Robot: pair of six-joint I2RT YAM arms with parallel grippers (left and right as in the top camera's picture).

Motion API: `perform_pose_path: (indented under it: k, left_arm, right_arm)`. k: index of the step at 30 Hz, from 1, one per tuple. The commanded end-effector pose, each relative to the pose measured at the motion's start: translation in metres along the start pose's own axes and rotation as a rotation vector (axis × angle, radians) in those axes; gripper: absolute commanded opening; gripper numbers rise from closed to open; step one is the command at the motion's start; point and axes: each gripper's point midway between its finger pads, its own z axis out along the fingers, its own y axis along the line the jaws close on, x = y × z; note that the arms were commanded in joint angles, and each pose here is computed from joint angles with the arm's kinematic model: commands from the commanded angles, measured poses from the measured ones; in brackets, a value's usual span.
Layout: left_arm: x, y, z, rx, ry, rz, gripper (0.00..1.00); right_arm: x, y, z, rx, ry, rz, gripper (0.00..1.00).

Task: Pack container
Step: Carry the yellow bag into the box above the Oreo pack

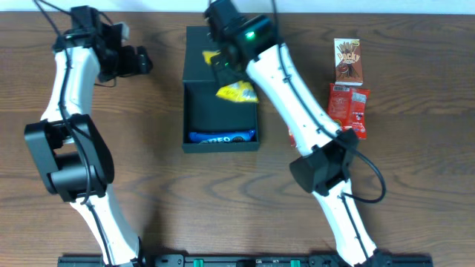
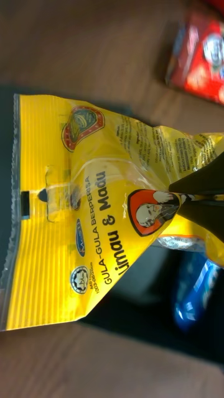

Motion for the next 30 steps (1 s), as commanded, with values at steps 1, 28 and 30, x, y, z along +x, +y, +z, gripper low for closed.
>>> perform_pose_path:
  k: [1,28,30]
  left_arm:
    - [-0.013,0.012,-0.026,-0.009,-0.061,-0.031,0.95]
    - [-0.017,0.021,-0.045,-0.022,-0.096,-0.047,0.95]
    - [-0.017,0.021,-0.045,-0.022,-0.095,-0.047,0.95]
  right_arm:
    - [0.012,0.009,0.009,0.018,0.035,0.096,0.01]
    - [0.048,0.079,0.059,-0.058,0.105,-0.015,0.68]
    - [0.044,0.076,0.056,-0.061,0.093,-0.010,0.80]
